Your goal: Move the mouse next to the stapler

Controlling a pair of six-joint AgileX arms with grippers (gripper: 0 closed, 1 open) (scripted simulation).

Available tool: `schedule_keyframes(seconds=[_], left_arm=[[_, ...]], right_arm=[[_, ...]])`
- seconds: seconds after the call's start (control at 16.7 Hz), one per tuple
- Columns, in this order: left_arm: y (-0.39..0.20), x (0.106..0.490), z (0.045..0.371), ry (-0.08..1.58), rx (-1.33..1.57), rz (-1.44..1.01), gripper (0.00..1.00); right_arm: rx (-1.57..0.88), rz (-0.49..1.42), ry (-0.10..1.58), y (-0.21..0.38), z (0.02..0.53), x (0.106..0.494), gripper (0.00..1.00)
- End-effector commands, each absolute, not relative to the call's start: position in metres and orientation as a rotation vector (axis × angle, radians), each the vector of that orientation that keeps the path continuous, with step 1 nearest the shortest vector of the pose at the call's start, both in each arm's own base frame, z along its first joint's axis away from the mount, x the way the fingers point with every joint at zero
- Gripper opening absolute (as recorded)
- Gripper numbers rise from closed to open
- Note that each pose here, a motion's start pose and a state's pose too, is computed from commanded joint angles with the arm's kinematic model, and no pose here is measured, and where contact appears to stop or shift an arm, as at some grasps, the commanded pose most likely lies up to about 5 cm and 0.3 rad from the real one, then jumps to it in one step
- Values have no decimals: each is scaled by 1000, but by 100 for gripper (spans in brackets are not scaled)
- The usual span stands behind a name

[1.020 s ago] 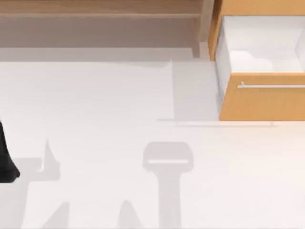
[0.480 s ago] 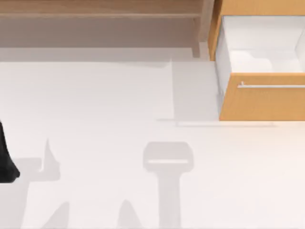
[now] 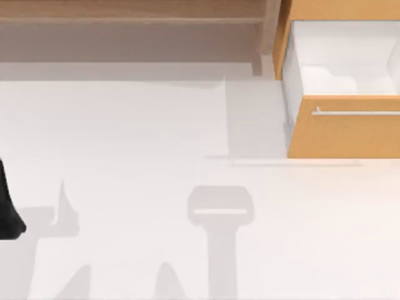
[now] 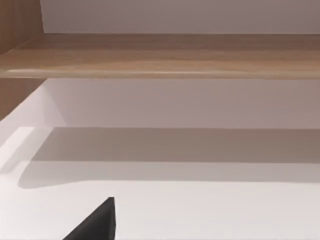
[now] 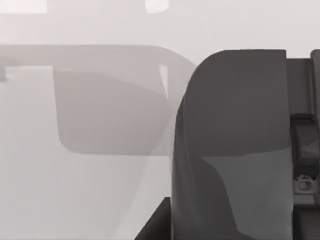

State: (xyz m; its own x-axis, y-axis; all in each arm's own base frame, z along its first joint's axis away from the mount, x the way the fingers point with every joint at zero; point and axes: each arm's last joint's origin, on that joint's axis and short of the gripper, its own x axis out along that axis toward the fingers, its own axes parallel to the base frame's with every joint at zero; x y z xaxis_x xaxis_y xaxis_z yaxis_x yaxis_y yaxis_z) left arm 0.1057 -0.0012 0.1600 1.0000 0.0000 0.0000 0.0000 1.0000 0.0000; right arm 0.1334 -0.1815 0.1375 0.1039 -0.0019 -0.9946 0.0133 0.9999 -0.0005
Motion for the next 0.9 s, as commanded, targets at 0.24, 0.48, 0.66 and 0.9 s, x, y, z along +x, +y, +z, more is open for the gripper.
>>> schedule_keyframes(seconds=[0.24,0.48,0.66,0.9], left_arm=[[-1,106,160,0,0,0,100],[-1,106,160,0,0,0,100],[-1,106,160,0,0,0,100],[-1,106,160,0,0,0,100]], right_arm=[[9,-11,1467,-181,138,133,60],[9,-11,1467,-181,138,133,90],[9,-11,1467,-181,138,133,100],[9,-11,1467,-181,138,133,100]])
